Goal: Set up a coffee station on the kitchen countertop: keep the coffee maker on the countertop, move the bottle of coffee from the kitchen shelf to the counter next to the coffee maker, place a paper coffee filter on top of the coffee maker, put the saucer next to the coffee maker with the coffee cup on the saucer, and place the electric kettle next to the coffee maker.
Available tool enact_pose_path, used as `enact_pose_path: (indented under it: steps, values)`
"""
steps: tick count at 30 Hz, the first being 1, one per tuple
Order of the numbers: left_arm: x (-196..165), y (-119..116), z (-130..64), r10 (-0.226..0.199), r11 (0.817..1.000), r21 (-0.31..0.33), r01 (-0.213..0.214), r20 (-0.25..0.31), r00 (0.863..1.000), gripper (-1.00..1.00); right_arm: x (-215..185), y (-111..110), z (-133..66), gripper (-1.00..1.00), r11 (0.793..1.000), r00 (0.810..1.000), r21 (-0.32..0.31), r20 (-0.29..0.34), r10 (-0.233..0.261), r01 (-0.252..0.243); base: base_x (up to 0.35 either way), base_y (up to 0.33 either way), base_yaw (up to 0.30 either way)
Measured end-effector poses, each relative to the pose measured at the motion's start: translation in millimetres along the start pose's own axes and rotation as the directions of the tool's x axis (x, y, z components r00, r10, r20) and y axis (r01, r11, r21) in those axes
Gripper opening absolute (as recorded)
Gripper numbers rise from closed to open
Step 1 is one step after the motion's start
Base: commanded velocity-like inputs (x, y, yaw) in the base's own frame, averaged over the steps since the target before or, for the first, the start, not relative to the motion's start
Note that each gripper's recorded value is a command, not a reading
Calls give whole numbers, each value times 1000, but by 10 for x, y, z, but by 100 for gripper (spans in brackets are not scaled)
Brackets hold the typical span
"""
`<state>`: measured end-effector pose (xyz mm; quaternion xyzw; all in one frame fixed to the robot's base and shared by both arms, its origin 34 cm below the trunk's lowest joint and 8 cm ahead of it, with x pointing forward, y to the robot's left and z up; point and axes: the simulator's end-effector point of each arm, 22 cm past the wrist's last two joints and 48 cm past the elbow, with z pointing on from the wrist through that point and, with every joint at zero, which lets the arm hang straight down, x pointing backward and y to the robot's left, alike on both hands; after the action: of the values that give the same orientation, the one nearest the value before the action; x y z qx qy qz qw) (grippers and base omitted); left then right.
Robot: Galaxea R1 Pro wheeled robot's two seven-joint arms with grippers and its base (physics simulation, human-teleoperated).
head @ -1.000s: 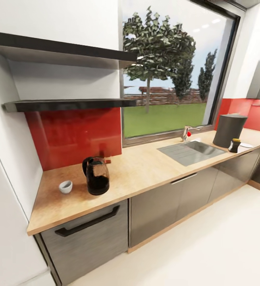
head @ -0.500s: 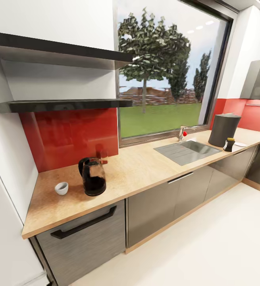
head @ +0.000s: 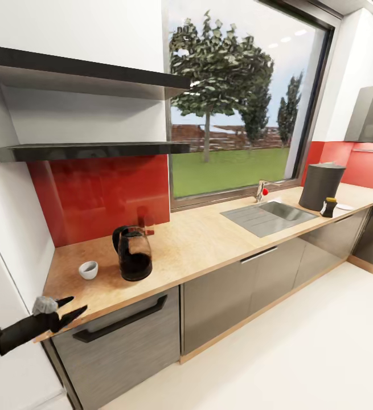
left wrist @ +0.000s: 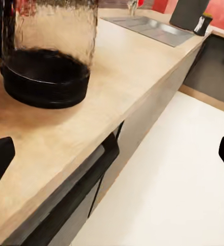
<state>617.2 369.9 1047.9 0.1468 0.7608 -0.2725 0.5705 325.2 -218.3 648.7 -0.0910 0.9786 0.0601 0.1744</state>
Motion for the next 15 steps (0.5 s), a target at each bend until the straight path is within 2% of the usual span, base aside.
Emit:
enact_pose_path:
  steps: [4,8,11,15]
  values:
    - [-615,99,-17,-9,999,37,8,34,999,100,-1,5,1,100,1000,1000,-1,0,0,0,0,0,0]
    - [-1057,139,47,-7,999,46,5,65,998,100,2,1,0,100,1000,1000,0,0,0,0,0,0,0]
    - [-1150,189,95,23,999,28,-24,30,999,100,5,-1,0,100,1000,1000,0,-1,-1,1,0,0,0]
    - [-1057,244,122,46,999,5,-45,-38,998,100,7,-7,-1,100,1000,1000,1,-1,0,0,0,0,0]
